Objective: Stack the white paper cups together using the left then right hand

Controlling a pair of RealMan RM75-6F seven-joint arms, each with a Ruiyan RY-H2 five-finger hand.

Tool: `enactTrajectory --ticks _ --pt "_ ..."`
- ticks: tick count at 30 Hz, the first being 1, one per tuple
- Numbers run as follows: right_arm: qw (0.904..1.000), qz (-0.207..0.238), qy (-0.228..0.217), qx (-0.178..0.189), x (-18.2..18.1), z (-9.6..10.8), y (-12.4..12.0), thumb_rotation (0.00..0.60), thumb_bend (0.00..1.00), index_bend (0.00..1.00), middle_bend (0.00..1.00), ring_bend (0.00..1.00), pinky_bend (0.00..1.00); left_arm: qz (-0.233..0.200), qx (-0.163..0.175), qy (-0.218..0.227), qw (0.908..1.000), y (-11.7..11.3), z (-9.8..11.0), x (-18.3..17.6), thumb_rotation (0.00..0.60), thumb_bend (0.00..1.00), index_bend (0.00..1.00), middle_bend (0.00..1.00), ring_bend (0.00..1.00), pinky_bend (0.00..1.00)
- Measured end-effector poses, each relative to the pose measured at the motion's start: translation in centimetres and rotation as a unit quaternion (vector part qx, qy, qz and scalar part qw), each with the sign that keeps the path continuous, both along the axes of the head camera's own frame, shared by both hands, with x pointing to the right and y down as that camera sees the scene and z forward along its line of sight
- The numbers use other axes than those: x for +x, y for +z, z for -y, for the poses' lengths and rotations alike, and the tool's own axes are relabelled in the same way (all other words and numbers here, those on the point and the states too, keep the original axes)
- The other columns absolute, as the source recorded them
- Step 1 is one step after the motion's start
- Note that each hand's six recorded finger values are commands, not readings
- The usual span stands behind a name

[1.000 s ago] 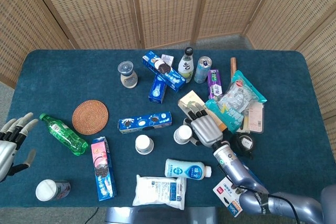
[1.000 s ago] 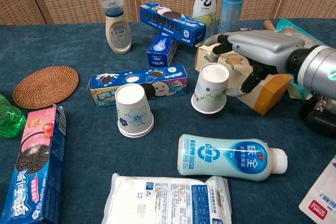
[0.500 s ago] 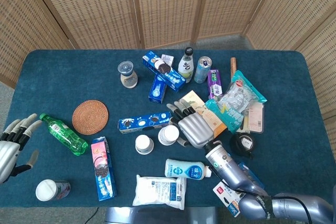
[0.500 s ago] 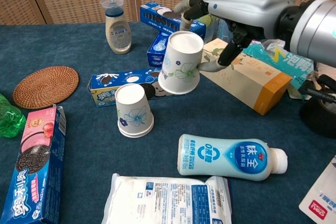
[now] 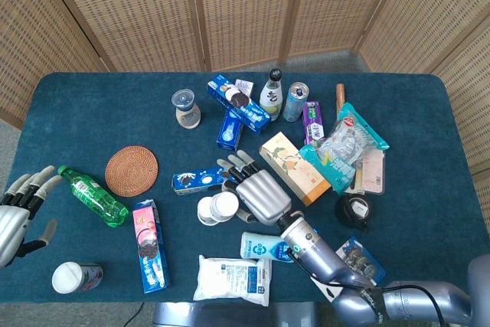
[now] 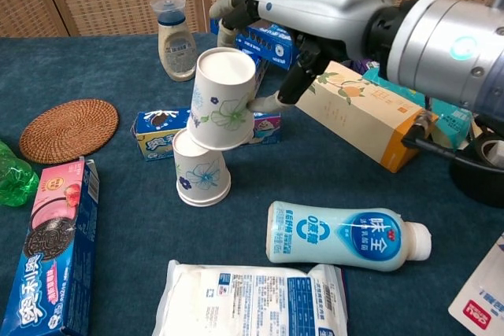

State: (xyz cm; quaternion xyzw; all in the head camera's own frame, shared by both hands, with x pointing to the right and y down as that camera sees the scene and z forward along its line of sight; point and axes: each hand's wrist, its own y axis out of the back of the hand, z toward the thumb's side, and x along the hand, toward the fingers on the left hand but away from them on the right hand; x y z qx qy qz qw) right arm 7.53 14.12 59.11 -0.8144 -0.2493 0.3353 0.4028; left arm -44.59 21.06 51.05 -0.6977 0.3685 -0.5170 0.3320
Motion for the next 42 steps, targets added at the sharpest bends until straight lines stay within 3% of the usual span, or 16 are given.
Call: enactTrajectory --ticks 6,13,23,34,42 --pt "0.9999 0.009 -0.009 -0.007 -2.0 -0.7 0.5 0.600 0.37 0.42 0.05 0.00 0.07 -0.002 -0.003 0.001 1.0000 0.0 0.0 0.0 0.600 0.55 0.00 0.00 0.00 0.03" --pt "0.9999 0.004 -0.001 -0.012 -3.3 -0.2 1.8 0.600 0.37 0.42 0.05 0.00 0.07 -0.002 -0.003 0.000 1.0000 0.0 0.0 -0.1 0.600 0.55 0.00 0.00 0.00 0.03" --pt "0.9994 -0.014 0.016 -0.026 -3.1 0.6 3.6 0.600 0.37 0.43 0.05 0.00 0.07 -0.001 -0.001 -0.002 1.0000 0.0 0.1 -0.3 0.600 0.55 0.00 0.00 0.00 0.03" --pt "0.9996 -0.016 0.005 -0.022 -3.1 0.1 3.4 0.600 0.37 0.42 0.05 0.00 0.07 -0.001 -0.002 -0.001 1.0000 0.0 0.0 -0.2 0.600 0.55 0.00 0.00 0.00 0.03" --pt "0.9992 -0.021 0.006 -0.032 -2.8 -0.4 3.9 0.600 0.38 0.33 0.03 0.00 0.07 -0.002 -0.001 -0.002 1.0000 -0.1 0.1 -0.3 0.600 0.55 0.00 0.00 0.00 0.03"
